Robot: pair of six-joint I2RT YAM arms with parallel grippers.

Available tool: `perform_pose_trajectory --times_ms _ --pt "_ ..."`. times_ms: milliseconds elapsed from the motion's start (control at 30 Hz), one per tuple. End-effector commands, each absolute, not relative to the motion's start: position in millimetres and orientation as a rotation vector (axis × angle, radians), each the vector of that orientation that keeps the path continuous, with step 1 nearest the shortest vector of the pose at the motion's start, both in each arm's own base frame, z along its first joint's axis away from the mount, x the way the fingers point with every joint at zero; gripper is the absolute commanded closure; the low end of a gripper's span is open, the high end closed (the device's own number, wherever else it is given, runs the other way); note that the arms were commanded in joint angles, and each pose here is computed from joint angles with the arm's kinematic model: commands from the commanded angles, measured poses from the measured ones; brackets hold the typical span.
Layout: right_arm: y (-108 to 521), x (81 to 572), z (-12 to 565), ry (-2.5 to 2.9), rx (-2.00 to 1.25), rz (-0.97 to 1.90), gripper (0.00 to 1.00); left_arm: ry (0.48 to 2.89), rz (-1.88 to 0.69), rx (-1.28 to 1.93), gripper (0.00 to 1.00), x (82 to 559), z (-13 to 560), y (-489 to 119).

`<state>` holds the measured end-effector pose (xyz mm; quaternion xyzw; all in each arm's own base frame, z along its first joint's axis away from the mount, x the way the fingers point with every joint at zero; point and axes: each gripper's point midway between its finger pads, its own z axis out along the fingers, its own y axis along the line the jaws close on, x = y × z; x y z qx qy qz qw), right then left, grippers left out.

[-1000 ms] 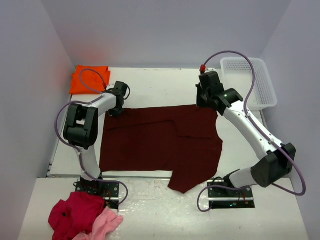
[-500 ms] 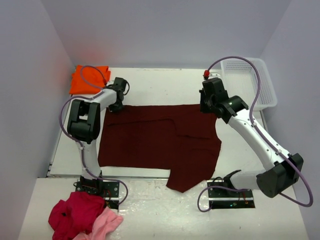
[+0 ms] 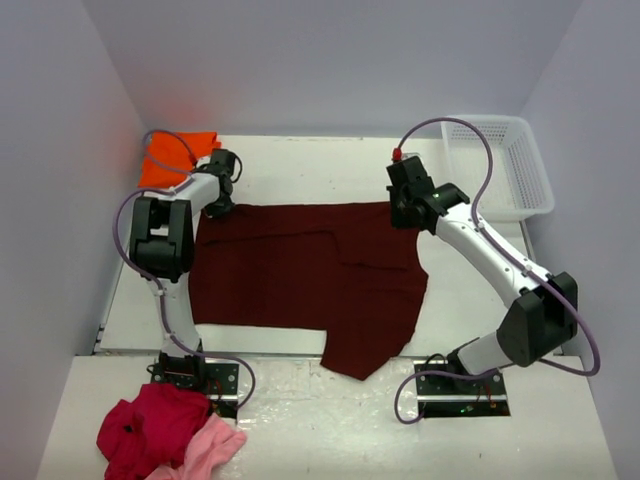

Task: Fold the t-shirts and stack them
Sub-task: Fold the flattened tshirt in 1/3 of the way

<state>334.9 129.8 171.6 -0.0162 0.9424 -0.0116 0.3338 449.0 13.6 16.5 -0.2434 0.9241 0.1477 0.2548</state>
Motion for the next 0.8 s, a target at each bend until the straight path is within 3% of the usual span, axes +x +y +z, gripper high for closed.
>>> perform_pose_trajectory --times_ms 0,333,767 --pt "134 350 187 2.412 -0.034 -0.029 1.0 2.583 0.405 -0.641 1.0 447 -12 17" --pt "147 363 133 2.59 -0.106 -0.052 1.0 2.603 0.343 -0.64 1.0 452 -22 11" --pt "190 356 46 2.825 -0.033 0.16 1.0 2.383 0.289 -0.572 1.0 432 91 -28"
